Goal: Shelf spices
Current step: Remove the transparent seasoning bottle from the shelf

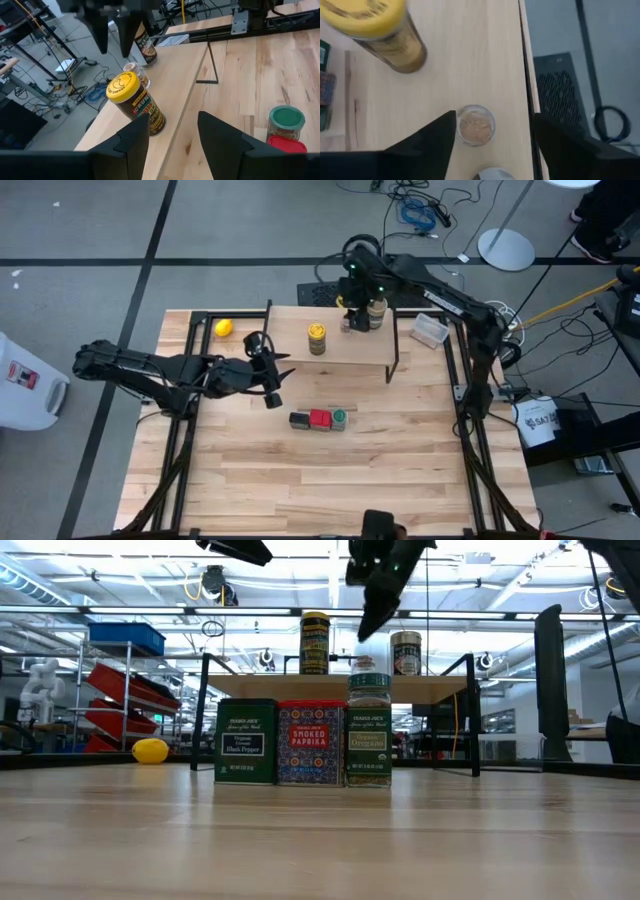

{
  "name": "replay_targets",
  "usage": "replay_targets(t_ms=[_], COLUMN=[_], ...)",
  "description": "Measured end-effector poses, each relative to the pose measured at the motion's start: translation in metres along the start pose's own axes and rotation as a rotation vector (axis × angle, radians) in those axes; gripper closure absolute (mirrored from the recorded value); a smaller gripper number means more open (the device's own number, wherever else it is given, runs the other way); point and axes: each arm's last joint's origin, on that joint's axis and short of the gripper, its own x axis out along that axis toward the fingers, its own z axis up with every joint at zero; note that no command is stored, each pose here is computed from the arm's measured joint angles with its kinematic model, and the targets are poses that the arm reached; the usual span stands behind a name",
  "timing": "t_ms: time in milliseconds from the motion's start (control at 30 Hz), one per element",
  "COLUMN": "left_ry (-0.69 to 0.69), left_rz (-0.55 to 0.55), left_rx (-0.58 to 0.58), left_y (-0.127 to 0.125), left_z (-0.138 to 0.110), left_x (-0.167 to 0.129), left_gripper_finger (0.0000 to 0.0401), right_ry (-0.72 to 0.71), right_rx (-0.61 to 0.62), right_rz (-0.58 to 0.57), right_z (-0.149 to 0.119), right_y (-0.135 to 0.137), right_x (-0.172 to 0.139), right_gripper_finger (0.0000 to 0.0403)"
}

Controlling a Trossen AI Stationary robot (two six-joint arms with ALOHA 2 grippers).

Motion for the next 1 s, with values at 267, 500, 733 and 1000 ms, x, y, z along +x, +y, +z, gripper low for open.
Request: replay_targets(t_ms=[267, 500, 733, 1000], left_ry=[0.002, 0.006, 0.006, 0.006], left_rz=[-0.006, -0.007, -0.007, -0.007], left_rx=[0.001, 0.004, 0.004, 0.004], left_y=[0.0, 0.0, 0.0, 0.0], left_z=[0.0, -0.001, -0.001, -0.001], left_x=[0.0, 0.0, 0.0, 0.0], left_gripper_finger=[0.0226, 0.0226, 0.0226, 0.0226], right_ry=[0.071, 0.089, 0.12, 0.129], right_rx=[0.06, 0.101, 0.117, 0.136], right_rz=[0.064, 0.086, 0.094, 0.101], right_z=[-0.006, -0.007, -0.007, -0.007], right_y=[-0.008, -0.008, -0.007, -0.005], right_x=[0.022, 0.031, 0.04, 0.041], right_gripper_finger=[0.0133, 0.0133, 0.0133, 0.0158])
